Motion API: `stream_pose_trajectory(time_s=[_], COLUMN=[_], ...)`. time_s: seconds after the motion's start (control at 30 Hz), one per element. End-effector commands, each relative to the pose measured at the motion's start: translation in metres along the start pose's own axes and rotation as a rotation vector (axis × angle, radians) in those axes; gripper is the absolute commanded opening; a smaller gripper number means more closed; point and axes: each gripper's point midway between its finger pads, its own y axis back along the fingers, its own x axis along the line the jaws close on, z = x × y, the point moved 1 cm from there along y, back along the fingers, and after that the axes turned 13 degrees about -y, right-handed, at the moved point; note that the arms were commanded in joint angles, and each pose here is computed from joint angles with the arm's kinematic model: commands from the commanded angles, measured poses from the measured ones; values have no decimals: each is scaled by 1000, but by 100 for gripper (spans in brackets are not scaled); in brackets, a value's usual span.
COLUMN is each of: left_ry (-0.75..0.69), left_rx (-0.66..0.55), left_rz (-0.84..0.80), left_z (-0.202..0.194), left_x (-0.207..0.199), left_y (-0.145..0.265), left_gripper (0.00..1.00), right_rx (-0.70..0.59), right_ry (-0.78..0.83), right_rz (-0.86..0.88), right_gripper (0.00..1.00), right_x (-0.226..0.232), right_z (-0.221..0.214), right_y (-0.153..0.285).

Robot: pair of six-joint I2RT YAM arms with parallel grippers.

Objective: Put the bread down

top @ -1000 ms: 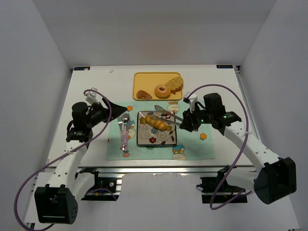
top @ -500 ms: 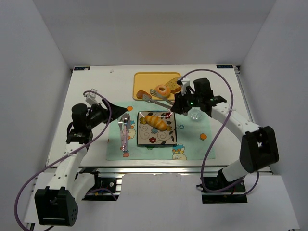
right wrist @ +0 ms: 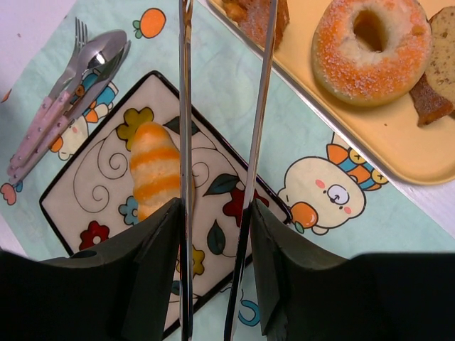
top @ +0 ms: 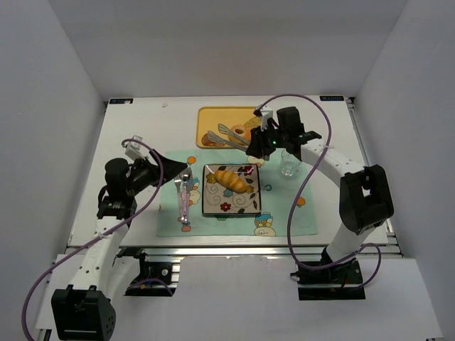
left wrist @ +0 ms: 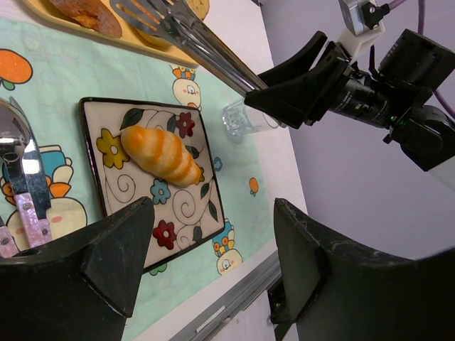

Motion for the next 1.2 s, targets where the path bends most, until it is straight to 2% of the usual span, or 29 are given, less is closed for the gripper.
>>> stream_pose_trajectory(time_s=[0.0,0.27,0.4,0.53,0.67,0.7,0.8,0.9,1.17], left_ry=[-10,-9,-5,-4,0,3,-10,-12,-20], left_rx=[-9,-10,-7,-3,2,7,-5,-2,11], left_rz=[3,3,1,0,1,-1,-16,-21,-26], left_z=[1,1,1,0,0,-1,4,6,11], left_x=[-2,-1,0,0,1,1,-1,-1,-2], left_y=[3,2,0,-1,-2,-2,-5,-7,-11], left_gripper=[78,78,78,78,78,78,78,78,78], right_rx=[-98,-206,-281,-333,-343,-331,-284,-237,-198], right_ry=[61,14,-54,-128,-180,-194,-181,-198,-282], right_rz=[13,-44,-127,-229,-341,-396,-476,-541,-621], right_gripper=[48,47,46,45,44,44,43,44,43], right_x=[7,-13,-52,-95,-136,-156,-175,-188,-205], right_z=[35,66,85,84,62,46,12,-23,-83], right_y=[4,29,61,100,136,149,166,176,198])
